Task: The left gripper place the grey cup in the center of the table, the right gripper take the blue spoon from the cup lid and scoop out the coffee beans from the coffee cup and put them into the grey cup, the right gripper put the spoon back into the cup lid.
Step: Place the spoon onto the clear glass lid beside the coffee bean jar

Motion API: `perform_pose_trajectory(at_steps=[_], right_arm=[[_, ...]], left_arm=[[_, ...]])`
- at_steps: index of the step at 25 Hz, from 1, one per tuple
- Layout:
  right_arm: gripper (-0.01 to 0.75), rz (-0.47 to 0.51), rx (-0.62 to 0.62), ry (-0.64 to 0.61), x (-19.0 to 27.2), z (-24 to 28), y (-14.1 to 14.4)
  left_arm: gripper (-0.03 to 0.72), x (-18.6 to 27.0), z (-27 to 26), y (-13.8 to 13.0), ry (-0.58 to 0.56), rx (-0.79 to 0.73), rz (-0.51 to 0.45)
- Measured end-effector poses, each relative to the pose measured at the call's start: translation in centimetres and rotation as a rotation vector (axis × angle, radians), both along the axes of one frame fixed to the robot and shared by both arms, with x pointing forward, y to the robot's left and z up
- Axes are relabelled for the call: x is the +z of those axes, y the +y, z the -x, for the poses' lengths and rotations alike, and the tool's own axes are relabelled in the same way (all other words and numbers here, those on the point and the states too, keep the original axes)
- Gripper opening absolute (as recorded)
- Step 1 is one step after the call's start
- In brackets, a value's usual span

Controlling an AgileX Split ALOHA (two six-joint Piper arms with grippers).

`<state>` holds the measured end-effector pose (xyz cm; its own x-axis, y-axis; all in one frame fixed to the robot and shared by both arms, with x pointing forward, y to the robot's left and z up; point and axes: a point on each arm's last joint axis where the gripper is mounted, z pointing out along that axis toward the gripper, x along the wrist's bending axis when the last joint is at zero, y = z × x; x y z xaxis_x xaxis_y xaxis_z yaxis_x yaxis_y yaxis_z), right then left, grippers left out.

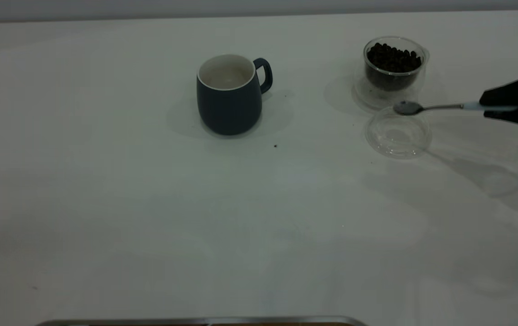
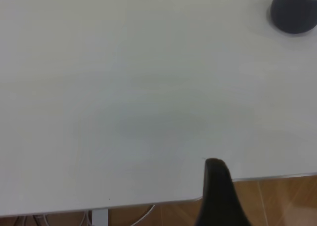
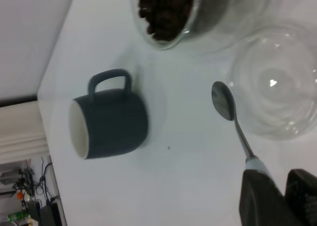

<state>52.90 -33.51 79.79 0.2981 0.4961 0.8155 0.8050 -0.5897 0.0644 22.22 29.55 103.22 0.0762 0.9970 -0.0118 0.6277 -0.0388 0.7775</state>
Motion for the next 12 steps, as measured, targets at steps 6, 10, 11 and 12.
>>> perform_pose_trajectory(at_steps=[6,10,11,12], right_arm=[[0.105,-0.011,-0.015,0.008,-1.8,-1.7,-0.7],[0.105,-0.016,-0.026,0.041,-2.7,-1.7,-0.8],[0.105,-0.017,-0.027,0.044,-2.8,-1.7,-0.8],[0.105,-0.017,-0.029,0.051,-3.0,-1.7,-0.8]], left_arm=[[0.548,0.0,0.0,0.0,0.0,0.0,0.0],[0.548,0.0,0.0,0.0,0.0,0.0,0.0],[0.548,0.0,0.0,0.0,0.0,0.0,0.0],[0.548,0.0,0.0,0.0,0.0,0.0,0.0]])
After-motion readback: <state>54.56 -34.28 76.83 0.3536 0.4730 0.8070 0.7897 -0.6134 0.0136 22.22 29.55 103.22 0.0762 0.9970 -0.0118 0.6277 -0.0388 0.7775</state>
